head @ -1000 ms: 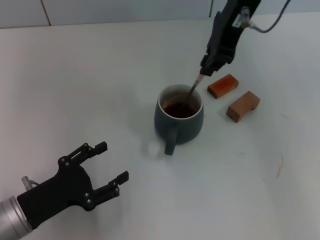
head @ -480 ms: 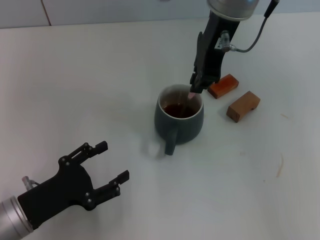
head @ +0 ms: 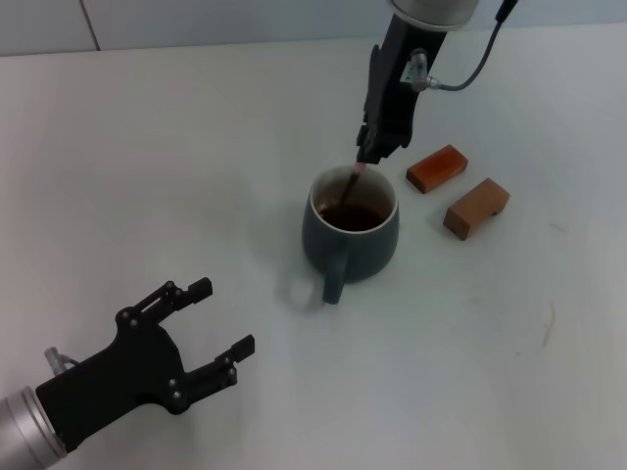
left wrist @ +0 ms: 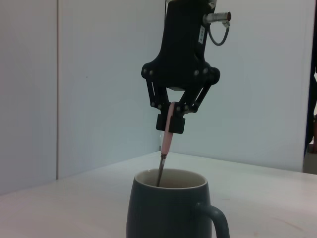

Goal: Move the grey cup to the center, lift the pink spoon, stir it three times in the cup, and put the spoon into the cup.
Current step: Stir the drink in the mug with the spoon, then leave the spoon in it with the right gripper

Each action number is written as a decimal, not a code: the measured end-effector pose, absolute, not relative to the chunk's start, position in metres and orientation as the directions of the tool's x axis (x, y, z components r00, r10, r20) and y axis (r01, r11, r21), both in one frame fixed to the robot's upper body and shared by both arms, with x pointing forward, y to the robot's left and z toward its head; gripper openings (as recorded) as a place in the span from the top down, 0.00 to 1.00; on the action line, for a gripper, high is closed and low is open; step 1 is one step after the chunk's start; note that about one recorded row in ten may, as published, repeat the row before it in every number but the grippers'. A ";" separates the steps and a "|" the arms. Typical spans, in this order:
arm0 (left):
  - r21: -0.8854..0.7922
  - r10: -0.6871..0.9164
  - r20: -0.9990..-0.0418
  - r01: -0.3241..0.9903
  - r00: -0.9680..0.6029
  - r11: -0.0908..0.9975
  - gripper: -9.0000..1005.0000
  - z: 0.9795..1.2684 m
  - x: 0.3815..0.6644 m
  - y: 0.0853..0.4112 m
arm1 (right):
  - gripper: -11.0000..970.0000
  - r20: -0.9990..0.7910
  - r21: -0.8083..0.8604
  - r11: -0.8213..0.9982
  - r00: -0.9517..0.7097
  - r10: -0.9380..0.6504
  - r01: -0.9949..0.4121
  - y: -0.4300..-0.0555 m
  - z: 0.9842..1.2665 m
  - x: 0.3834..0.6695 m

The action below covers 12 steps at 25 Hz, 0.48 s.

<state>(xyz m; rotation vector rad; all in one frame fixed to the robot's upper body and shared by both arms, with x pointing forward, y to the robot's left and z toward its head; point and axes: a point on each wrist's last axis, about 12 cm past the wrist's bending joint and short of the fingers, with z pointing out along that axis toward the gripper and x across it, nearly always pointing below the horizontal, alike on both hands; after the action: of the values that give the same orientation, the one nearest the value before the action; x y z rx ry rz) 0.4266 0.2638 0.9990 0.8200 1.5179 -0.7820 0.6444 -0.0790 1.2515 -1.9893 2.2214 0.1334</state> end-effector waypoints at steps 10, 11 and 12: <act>-0.026 0.064 -0.995 0.848 -0.071 0.530 0.19 0.999 0.426 0.264 | 0.87 -0.098 0.012 0.108 -0.109 -0.989 -0.994 -0.079 1.254 0.636; -0.026 0.064 -0.995 0.848 -0.071 0.530 0.19 0.999 0.426 0.264 | 0.87 -0.106 0.021 0.099 -0.100 -0.989 -0.995 -0.078 1.254 0.634; -0.026 0.064 -0.995 0.848 -0.071 0.530 0.19 0.999 0.426 0.264 | 0.87 -0.117 0.031 0.088 -0.091 -0.989 -0.996 -0.076 1.255 0.633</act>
<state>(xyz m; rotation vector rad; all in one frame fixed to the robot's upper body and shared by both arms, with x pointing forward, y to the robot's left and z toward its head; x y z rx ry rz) 0.4259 0.2644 0.9990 0.8172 1.5173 -0.7820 0.6330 -0.0761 1.2546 -2.0725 2.2678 0.1573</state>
